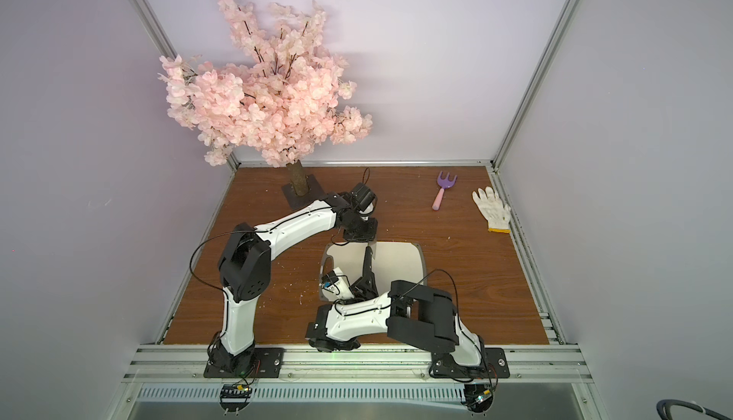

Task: Align the knife with the edge of the cutting board
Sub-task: Pick up the knife at the center of the board.

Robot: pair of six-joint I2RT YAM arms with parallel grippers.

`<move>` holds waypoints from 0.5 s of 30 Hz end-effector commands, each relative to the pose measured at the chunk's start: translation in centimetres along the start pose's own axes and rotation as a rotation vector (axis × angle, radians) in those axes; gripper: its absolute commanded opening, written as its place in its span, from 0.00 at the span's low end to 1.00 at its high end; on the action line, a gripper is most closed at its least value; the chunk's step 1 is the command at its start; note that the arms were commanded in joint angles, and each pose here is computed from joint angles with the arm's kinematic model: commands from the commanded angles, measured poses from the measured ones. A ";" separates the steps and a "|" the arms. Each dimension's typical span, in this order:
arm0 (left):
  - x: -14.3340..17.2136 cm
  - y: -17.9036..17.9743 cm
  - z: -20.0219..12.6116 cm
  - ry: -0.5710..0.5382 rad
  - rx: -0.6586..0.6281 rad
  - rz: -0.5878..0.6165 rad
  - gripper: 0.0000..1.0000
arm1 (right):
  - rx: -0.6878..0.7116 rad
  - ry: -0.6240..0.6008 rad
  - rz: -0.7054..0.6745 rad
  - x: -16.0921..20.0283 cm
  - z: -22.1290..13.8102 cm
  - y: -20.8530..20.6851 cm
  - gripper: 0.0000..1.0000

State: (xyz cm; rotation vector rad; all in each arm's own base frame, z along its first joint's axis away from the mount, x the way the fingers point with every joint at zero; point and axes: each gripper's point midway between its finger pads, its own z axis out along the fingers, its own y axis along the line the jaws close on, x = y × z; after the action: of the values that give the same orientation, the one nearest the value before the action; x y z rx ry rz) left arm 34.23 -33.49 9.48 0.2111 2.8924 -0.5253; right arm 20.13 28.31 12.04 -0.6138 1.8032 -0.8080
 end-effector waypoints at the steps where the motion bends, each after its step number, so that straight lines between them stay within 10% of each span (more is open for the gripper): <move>1: 1.2 3.1 -0.4 0.056 -0.103 0.052 0.00 | -0.064 0.055 -0.051 0.7 -0.4 -0.4 0.60; 15: 0.7 3.5 0.1 0.039 -0.094 0.033 0.00 | -0.408 0.072 0.134 1.5 -2.8 3.0 0.95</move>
State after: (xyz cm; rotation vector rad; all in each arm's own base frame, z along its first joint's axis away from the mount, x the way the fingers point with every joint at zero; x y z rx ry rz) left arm 33.78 -31.47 8.50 0.2433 2.9382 -0.4277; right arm 17.49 28.94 9.68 -0.6868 2.0441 -0.4618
